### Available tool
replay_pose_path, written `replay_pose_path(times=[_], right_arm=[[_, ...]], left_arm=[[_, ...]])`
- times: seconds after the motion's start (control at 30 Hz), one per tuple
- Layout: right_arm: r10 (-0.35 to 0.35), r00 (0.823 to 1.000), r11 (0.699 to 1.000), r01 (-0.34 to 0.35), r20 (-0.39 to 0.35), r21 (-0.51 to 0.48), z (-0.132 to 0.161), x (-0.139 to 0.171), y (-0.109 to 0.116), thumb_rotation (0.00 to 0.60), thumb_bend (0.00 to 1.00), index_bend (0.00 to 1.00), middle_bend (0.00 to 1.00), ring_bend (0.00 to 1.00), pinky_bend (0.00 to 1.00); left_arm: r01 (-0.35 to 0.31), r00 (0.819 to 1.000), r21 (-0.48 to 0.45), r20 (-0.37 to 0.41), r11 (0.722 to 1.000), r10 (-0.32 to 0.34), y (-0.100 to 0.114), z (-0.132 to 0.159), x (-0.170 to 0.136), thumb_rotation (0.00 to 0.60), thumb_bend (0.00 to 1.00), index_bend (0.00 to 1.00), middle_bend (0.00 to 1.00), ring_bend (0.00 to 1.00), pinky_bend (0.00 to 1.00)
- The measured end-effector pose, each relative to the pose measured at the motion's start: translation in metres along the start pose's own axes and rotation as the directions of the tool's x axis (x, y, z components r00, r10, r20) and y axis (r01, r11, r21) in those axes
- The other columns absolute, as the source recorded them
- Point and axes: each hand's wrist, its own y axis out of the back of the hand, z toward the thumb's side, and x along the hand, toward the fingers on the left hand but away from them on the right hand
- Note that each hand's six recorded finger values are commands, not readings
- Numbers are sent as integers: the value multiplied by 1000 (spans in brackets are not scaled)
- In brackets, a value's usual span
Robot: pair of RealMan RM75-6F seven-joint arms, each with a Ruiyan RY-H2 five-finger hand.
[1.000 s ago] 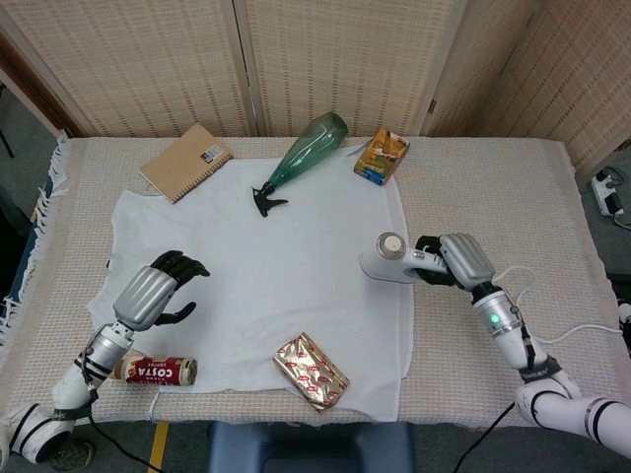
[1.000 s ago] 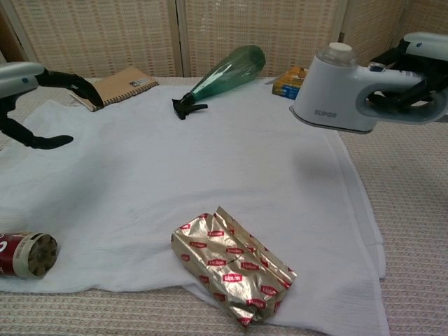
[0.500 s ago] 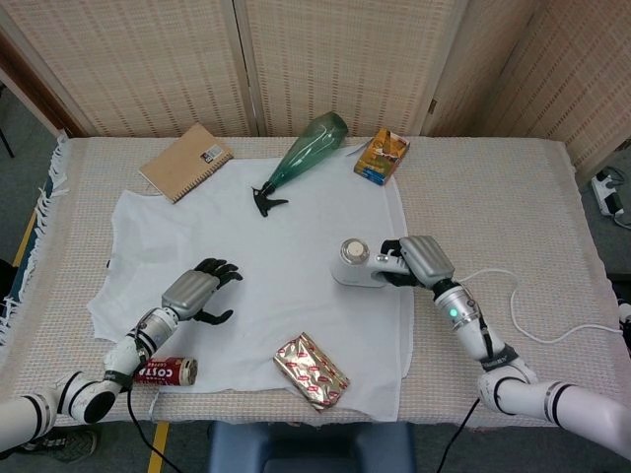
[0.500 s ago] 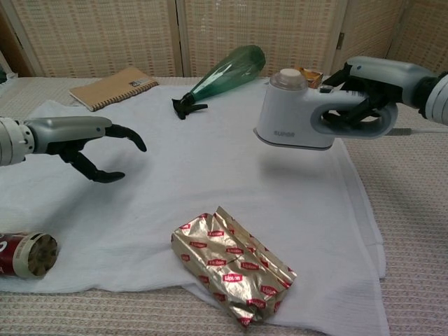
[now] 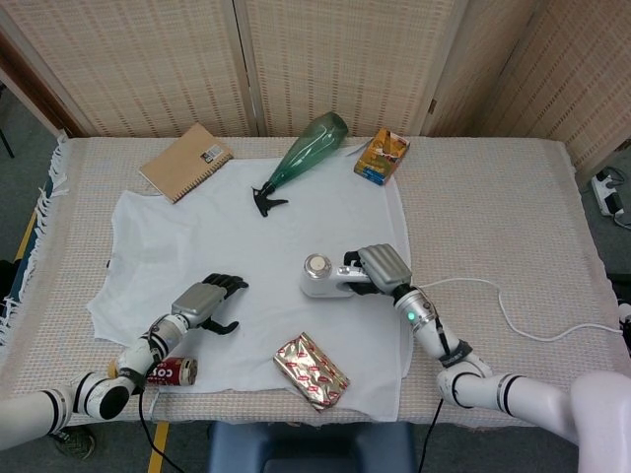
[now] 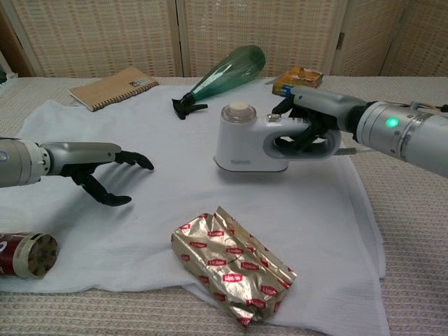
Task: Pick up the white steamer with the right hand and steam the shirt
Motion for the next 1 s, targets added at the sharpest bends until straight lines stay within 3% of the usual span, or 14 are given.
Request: replay_pose_path(times=[0.43,0.87,1.0], right_arm=[[36,999,978,-35,2,205,-5,-13,-21,600,708,823,886,803,875],[-12,988,972,-25,155,234,-72,4,0,600,709,823,886,803,875],[-43,985,979,8,167,203,-80,9,11,600,709,823,886,804,875]], left_arm=[[-29,999,44,16,999,29,-3,7,-1,431,400,158,97,2,0],[-49,999,51,18,998,48,-2,7,-4,435,396,161,97,2,0],[-58,998,52,17,997,57,0,7,-6,433,394,161,97,2,0]])
